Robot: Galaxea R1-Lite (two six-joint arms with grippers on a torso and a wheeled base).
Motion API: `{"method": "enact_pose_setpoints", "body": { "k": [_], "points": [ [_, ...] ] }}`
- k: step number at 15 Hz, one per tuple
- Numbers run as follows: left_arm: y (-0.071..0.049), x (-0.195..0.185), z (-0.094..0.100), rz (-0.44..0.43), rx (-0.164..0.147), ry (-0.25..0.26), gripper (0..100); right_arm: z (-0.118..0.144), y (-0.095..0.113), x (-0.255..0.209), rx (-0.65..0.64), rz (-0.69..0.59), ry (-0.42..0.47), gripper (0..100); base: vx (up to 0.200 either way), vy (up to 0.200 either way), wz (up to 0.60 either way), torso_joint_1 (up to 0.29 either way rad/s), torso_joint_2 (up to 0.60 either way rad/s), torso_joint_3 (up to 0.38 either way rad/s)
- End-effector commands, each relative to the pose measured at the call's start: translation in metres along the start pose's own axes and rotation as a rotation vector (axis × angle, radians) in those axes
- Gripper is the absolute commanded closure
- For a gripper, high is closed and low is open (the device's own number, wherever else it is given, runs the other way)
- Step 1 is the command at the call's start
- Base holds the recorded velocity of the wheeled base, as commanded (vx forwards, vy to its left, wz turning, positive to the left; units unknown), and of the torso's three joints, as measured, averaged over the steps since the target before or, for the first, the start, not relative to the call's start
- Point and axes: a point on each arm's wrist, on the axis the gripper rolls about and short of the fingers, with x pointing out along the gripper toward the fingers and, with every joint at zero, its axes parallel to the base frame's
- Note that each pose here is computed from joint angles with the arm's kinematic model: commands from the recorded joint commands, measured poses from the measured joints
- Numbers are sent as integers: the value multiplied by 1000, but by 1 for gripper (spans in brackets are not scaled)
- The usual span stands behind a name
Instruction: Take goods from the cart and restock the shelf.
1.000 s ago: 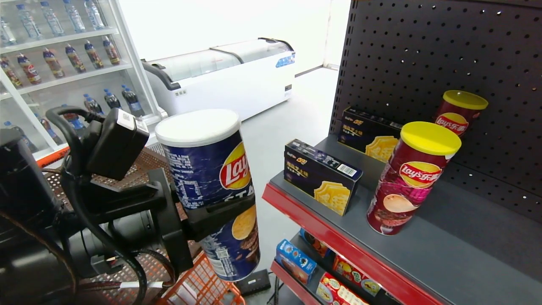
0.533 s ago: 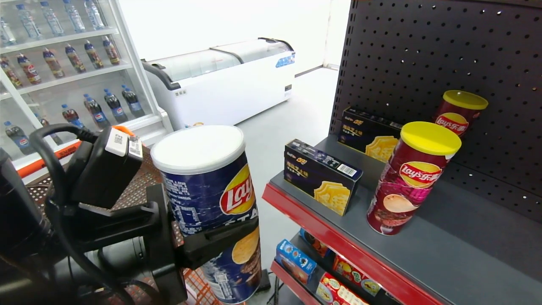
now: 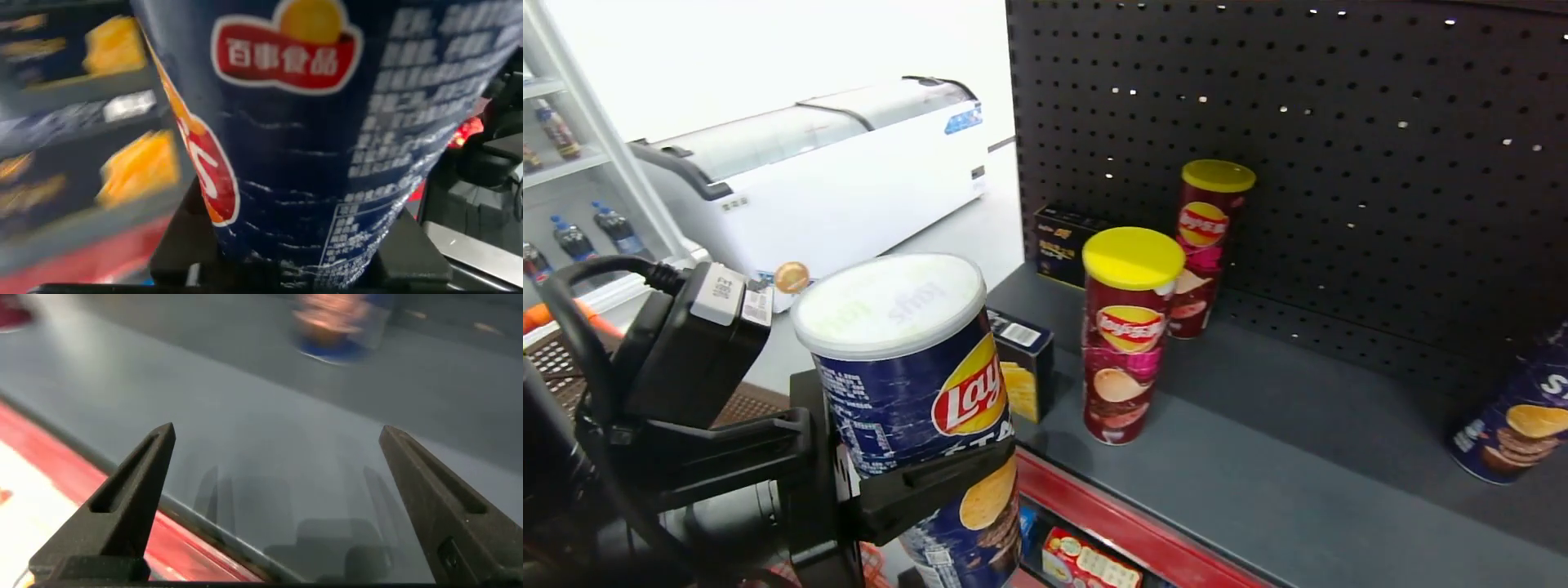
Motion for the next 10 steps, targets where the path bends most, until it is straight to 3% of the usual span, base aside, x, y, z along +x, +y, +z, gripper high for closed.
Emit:
{"method": "enact_pose_setpoints", "body": {
  "k": [1, 10],
  "points": [
    [-3, 1, 1, -20, 2, -3, 100, 0, 0, 0, -1, 1, 0, 0, 0, 0, -600, 2, 2, -7],
    [-6, 2, 1, -37, 1, -3, 100, 0, 0, 0, 1, 1, 0, 0, 0, 0, -600, 2, 5, 2]
  ]
}}
